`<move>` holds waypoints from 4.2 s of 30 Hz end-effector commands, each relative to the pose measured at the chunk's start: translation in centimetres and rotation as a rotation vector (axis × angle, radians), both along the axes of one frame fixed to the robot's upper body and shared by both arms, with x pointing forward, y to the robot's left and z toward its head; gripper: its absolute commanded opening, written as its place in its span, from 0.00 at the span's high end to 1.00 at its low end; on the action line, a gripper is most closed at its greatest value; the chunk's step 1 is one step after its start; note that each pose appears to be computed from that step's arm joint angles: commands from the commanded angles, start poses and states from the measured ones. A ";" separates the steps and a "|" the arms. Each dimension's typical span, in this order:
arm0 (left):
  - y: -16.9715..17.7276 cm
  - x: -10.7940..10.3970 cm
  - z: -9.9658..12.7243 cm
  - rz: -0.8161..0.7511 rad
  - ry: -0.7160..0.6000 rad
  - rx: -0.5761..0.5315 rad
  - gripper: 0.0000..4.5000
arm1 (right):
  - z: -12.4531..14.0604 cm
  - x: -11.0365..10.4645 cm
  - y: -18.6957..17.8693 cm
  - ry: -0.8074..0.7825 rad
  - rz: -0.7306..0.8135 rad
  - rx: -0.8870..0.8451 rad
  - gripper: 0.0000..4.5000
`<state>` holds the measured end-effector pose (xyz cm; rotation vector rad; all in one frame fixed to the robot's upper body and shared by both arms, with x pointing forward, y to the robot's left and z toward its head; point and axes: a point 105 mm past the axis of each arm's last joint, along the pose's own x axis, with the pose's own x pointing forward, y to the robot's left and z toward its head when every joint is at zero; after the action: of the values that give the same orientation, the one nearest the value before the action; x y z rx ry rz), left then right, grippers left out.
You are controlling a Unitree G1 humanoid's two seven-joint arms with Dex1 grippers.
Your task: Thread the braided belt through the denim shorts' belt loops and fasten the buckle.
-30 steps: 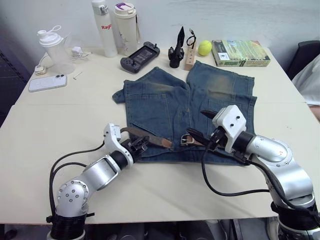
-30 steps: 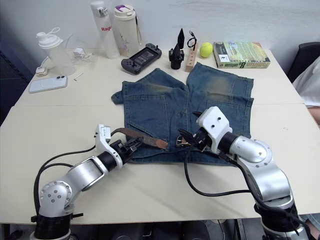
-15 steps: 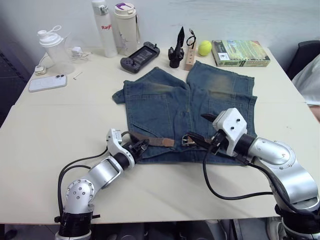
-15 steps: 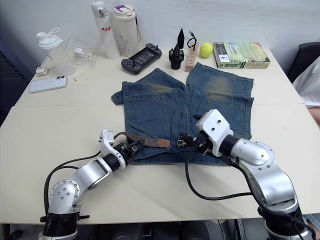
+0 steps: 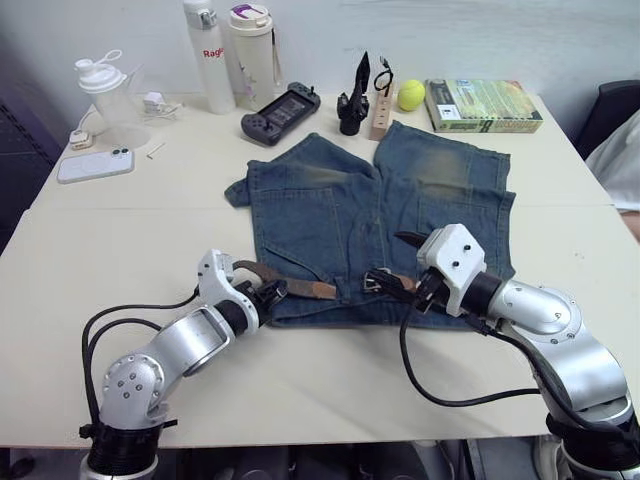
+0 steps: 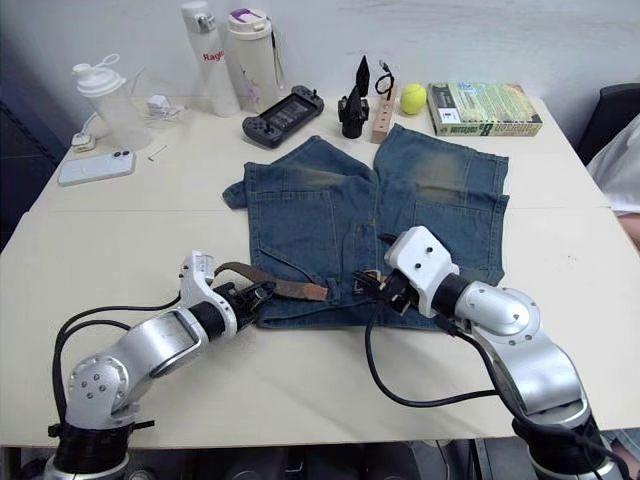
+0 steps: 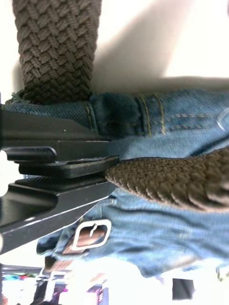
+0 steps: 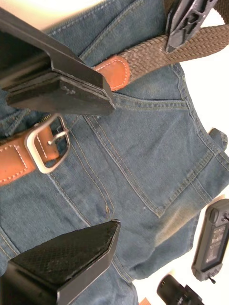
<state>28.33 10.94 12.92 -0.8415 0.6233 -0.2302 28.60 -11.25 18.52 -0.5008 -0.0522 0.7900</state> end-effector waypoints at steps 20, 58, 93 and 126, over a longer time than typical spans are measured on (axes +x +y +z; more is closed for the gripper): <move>-2.4 -0.1 3.8 -0.075 -0.112 0.056 1.00 | 0.8 -0.1 0.4 -0.066 0.014 -0.042 0.17; -4.7 0.1 -2.0 -0.593 -0.314 -0.043 1.00 | -2.3 -2.2 -0.6 -0.110 0.107 -0.306 0.17; -5.8 1.2 -7.2 -0.781 -0.253 0.253 1.00 | -5.9 -3.2 -1.5 -0.337 0.035 -0.554 0.17; -6.2 0.2 -7.7 -0.810 -0.249 0.308 1.00 | -6.1 -3.6 -1.1 -0.351 0.111 -0.603 0.77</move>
<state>29.78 4.30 8.68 -0.2404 0.5584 -0.9722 25.07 -12.24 12.16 -1.2004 -0.1617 0.8240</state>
